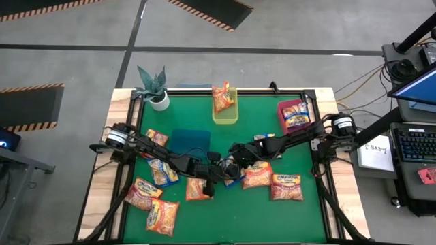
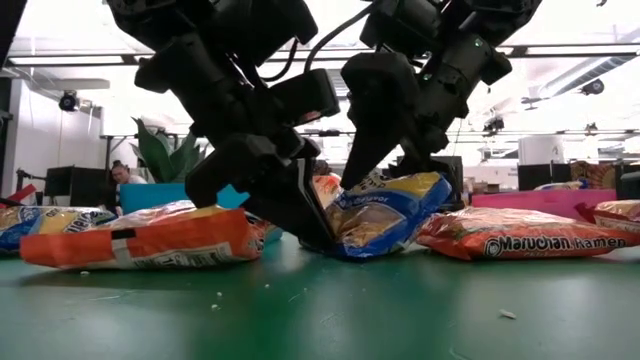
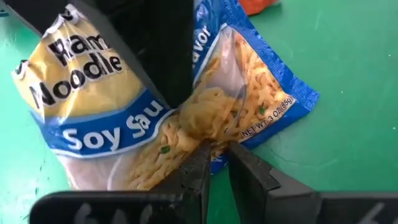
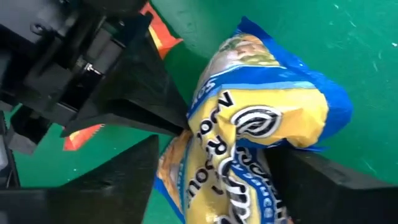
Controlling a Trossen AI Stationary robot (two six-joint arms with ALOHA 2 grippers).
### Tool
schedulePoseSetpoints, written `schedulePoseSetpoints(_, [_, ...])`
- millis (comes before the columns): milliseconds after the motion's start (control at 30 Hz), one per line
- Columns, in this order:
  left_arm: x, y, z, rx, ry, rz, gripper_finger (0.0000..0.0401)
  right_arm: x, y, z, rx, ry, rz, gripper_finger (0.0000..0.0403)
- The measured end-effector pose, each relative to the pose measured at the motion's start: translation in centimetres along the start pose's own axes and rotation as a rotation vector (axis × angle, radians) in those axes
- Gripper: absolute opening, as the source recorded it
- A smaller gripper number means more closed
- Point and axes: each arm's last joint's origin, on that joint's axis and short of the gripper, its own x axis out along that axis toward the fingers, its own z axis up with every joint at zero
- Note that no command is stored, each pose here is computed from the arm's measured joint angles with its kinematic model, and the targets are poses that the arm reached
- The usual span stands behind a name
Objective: Sort Maruchan noodles
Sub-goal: Put the blue noodle pack into the red bin
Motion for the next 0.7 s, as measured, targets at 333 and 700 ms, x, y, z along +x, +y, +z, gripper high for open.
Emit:
schedulePoseSetpoints(333, [-0.3, 0.1, 0.4, -0.007, -0.028, 0.014, 0.0038, -0.2, 0.1, 0.0, -0.031, -0.003, 0.000, 0.0048])
schedulePoseSetpoints(700, [-7.1, 1.9, 3.1, 0.120, -0.117, 0.121, 0.0039, -5.2, 0.4, 0.8, -0.048, -0.019, -0.010, 0.0010])
